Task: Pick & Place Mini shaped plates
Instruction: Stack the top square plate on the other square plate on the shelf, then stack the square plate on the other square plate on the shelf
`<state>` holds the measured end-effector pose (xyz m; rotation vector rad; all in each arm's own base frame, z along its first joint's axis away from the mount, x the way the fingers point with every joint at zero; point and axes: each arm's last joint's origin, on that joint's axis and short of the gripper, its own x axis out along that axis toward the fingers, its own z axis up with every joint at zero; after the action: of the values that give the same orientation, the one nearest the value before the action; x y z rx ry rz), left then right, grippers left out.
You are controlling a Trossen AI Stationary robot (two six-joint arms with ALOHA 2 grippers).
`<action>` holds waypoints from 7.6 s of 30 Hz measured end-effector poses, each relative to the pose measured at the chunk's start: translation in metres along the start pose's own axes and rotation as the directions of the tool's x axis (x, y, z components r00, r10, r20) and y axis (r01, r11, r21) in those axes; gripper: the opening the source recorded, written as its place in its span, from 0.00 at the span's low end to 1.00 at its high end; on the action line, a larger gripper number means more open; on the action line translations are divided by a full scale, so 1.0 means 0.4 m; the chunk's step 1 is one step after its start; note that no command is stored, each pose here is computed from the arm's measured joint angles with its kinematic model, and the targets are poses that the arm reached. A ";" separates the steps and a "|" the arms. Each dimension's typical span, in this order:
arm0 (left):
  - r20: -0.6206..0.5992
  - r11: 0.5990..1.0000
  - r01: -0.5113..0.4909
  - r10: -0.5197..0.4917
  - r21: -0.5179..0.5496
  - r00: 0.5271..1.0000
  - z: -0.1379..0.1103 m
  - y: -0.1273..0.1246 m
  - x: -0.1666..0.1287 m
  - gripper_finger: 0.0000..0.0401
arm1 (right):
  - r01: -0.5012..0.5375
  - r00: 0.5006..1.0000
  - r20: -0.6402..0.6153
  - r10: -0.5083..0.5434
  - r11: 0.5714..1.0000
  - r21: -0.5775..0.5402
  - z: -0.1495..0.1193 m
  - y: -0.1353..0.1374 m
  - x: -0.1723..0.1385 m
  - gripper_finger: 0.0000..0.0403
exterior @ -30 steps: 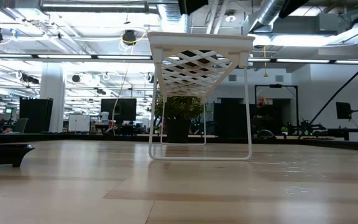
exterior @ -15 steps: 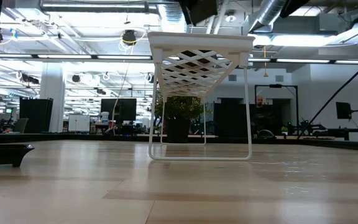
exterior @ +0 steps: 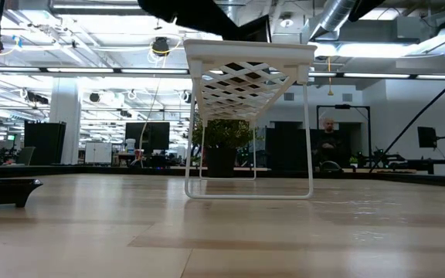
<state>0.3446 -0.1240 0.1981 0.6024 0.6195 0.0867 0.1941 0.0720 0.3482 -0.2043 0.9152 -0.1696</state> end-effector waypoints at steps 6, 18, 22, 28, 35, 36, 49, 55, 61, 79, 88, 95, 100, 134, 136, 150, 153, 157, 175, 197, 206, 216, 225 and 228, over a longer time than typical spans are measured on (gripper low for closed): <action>0.005 1.000 0.003 -0.003 0.002 1.000 0.001 -0.001 -0.001 0.04 | 0.000 1.000 0.001 0.000 1.000 0.000 0.000 0.000 0.000 0.23; -0.013 1.000 -0.019 0.019 -0.003 1.000 -0.008 0.021 0.013 0.04 | 0.000 1.000 0.001 0.000 1.000 0.010 0.000 0.000 0.000 0.23; -0.009 1.000 0.027 -0.027 0.001 1.000 -0.012 0.016 0.014 0.04 | 0.000 1.000 0.001 0.000 1.000 0.010 0.000 0.000 0.000 0.23; -0.035 0.999 0.042 -0.042 -0.016 0.999 -0.039 0.005 0.017 0.04 | 0.000 1.000 0.001 0.000 1.000 0.010 0.000 0.000 0.000 0.23; -0.035 0.998 0.040 -0.042 -0.047 0.998 -0.042 0.004 0.017 0.05 | 0.000 1.000 0.001 0.000 1.000 0.009 0.000 0.000 0.000 0.23; -0.035 0.998 0.041 -0.043 -0.048 0.998 -0.042 0.004 0.017 0.06 | 0.000 1.000 0.001 0.000 1.000 0.009 0.000 0.000 0.000 0.23; -0.024 0.998 0.037 -0.039 -0.054 0.999 -0.039 0.006 0.015 0.27 | 0.000 1.000 0.001 0.000 1.000 0.010 0.000 0.000 0.000 0.23; 0.008 0.997 0.028 -0.027 -0.069 1.000 -0.024 0.024 -0.006 0.32 | 0.000 1.000 0.001 0.000 1.000 0.010 0.000 0.000 0.000 0.23; 0.058 0.995 0.021 -0.015 -0.094 0.998 -0.002 0.048 -0.044 0.32 | 0.001 1.000 0.001 -0.001 1.000 0.010 0.000 0.000 0.000 0.23; -0.221 0.716 0.171 -0.420 -0.677 0.880 -0.067 -0.010 -0.343 0.32 | -0.002 1.000 0.011 0.002 1.000 0.015 0.003 0.000 0.000 0.23; -0.350 0.399 -0.141 -0.520 -0.906 0.779 -0.165 -0.090 -0.339 0.32 | -0.013 0.999 0.051 0.011 0.999 0.034 0.014 0.003 0.000 0.23; -0.388 0.375 -0.211 -0.499 -0.903 0.775 -0.236 -0.113 -0.316 0.32 | -0.014 0.998 0.055 0.012 0.999 0.030 0.015 0.003 0.000 0.23; -0.323 0.352 -0.152 -0.498 -0.924 0.805 -0.256 -0.124 -0.294 0.36 | -0.014 0.998 0.055 0.012 0.999 0.030 0.015 0.003 0.000 0.23; -0.355 0.388 -0.138 -0.568 -0.911 0.742 -0.339 -0.201 -0.192 0.40 | -0.015 0.998 0.057 0.013 0.999 0.036 0.015 0.003 0.000 0.23; -0.358 0.390 -0.140 -0.572 -0.910 0.738 -0.341 -0.203 -0.190 0.40 | -0.015 0.998 0.057 0.013 0.999 0.046 0.015 0.003 0.000 0.23; -0.348 0.411 -0.086 -0.624 -0.908 0.699 -0.339 -0.207 -0.193 0.40 | -0.016 0.998 0.056 0.013 0.998 0.057 0.015 0.003 0.000 0.23; -0.346 0.413 -0.079 -0.625 -0.907 0.700 -0.338 -0.207 -0.193 0.40 | -0.016 0.998 0.056 0.013 0.998 0.057 0.015 0.003 0.000 0.23; -0.346 0.414 -0.080 -0.622 -0.907 0.702 -0.338 -0.207 -0.193 0.40 | -0.016 0.998 0.056 0.013 0.998 0.058 0.015 0.003 0.000 0.23; -0.334 0.403 -0.068 -0.642 -0.913 0.690 -0.336 -0.209 -0.193 0.18 | -0.016 0.998 0.056 0.013 0.998 0.057 0.015 0.003 0.000 0.23; -0.301 0.389 -0.056 -0.609 -0.920 0.734 -0.327 -0.208 -0.188 0.26 | -0.017 0.998 0.055 0.014 0.998 0.066 0.014 0.004 -0.001 0.23; -0.299 0.391 -0.064 -0.579 -0.918 0.759 -0.326 -0.204 -0.185 0.35 | -0.018 0.998 0.055 0.014 0.997 0.072 0.014 0.004 -0.001 0.23; -0.312 0.392 -0.080 -0.576 -0.917 0.755 -0.343 -0.205 -0.185 0.33 | -0.018 0.998 0.054 0.014 0.997 0.073 0.014 0.004 -0.001 0.23; -0.311 0.390 -0.080 -0.576 -0.917 0.756 -0.343 -0.205 -0.184 0.33 | -0.018 0.998 0.054 0.014 0.997 0.073 0.014 0.003 -0.001 0.23; -0.311 0.392 -0.078 -0.576 -0.917 0.756 -0.343 -0.205 -0.184 0.32 | -0.018 0.998 0.054 0.014 0.997 0.073 0.014 0.003 -0.001 0.23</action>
<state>0.1982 -0.1409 0.1018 -0.6804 1.1682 0.2941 0.1986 0.0739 0.3514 -0.1326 0.8556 -0.1823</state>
